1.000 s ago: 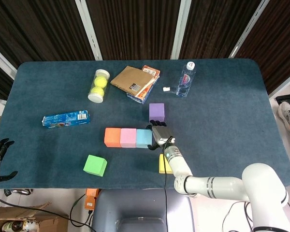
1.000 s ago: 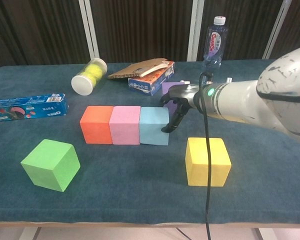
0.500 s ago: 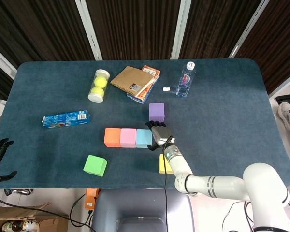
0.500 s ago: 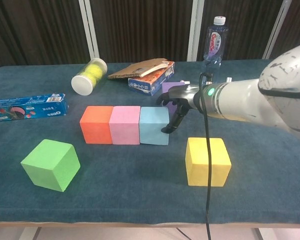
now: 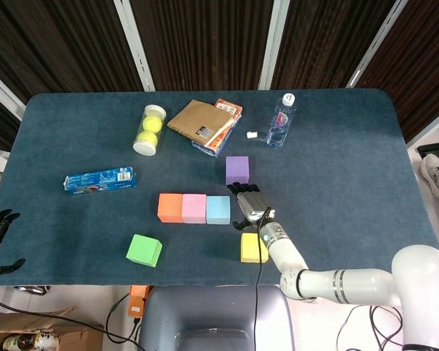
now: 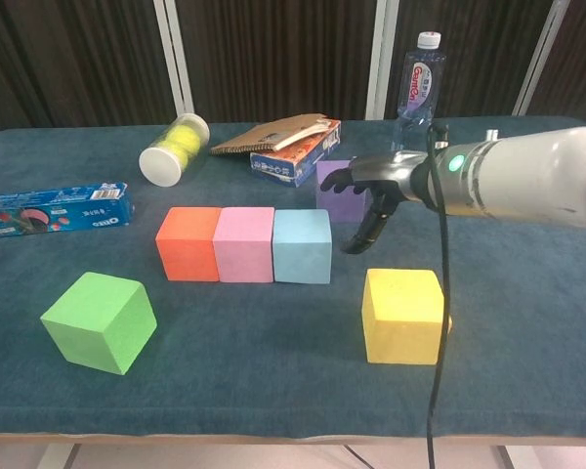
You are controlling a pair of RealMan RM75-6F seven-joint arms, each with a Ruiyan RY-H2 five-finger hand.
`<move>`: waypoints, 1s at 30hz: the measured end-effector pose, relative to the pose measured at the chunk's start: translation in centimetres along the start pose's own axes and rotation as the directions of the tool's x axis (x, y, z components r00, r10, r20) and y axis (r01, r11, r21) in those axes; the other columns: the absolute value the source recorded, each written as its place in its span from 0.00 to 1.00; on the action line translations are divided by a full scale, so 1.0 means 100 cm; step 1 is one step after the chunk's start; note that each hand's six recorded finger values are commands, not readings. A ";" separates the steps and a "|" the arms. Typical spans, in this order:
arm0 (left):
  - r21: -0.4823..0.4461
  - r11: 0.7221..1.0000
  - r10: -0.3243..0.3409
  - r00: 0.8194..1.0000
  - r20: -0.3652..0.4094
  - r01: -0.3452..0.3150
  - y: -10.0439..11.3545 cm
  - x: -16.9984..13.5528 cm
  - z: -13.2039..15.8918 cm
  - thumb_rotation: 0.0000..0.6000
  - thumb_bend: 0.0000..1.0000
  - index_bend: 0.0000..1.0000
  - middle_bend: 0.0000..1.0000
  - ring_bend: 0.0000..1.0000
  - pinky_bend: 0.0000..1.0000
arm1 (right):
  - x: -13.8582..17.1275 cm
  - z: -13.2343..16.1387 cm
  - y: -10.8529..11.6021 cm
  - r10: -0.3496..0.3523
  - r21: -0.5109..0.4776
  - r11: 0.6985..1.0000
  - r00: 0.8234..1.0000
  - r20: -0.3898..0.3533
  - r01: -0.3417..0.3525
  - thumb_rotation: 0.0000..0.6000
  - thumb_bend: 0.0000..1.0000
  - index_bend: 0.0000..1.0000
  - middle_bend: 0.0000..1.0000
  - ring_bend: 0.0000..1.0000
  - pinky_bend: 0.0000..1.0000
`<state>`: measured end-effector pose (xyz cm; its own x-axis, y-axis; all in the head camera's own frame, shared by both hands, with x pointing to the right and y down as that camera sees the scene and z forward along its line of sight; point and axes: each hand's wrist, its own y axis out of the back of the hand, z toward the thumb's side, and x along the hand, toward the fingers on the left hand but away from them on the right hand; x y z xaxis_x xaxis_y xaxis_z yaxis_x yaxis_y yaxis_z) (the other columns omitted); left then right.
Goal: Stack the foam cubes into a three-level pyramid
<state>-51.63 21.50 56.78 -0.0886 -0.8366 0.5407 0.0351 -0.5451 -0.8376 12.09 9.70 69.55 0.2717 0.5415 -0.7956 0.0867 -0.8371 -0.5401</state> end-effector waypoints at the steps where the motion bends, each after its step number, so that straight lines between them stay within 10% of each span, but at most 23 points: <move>1: 0.000 1.000 0.001 1.000 -0.001 -0.001 0.000 0.000 0.000 1.00 0.01 0.19 0.11 0.03 0.05 | 0.003 -0.002 0.002 -0.002 0.000 1.000 1.000 -0.002 0.002 1.00 0.24 0.00 0.02 0.00 0.04; 18: 0.011 1.000 -0.008 1.000 0.004 0.008 -0.003 0.003 0.005 1.00 0.01 0.19 0.11 0.03 0.05 | 0.114 -0.055 0.000 0.054 -0.101 0.993 0.996 -0.071 -0.061 1.00 0.22 0.02 0.02 0.00 0.04; 30: 0.019 1.000 -0.008 1.000 0.003 0.008 -0.004 0.002 0.007 1.00 0.01 0.19 0.11 0.03 0.05 | 0.109 -0.070 -0.036 0.120 -0.099 0.987 0.991 -0.056 -0.126 1.00 0.21 0.01 0.01 0.00 0.04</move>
<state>-50.94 21.53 57.25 -0.0859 -0.8323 0.5477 0.0530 -0.5527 -0.8317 21.51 18.05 64.70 0.3337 0.4315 -0.8381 0.1465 -0.9020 -0.4061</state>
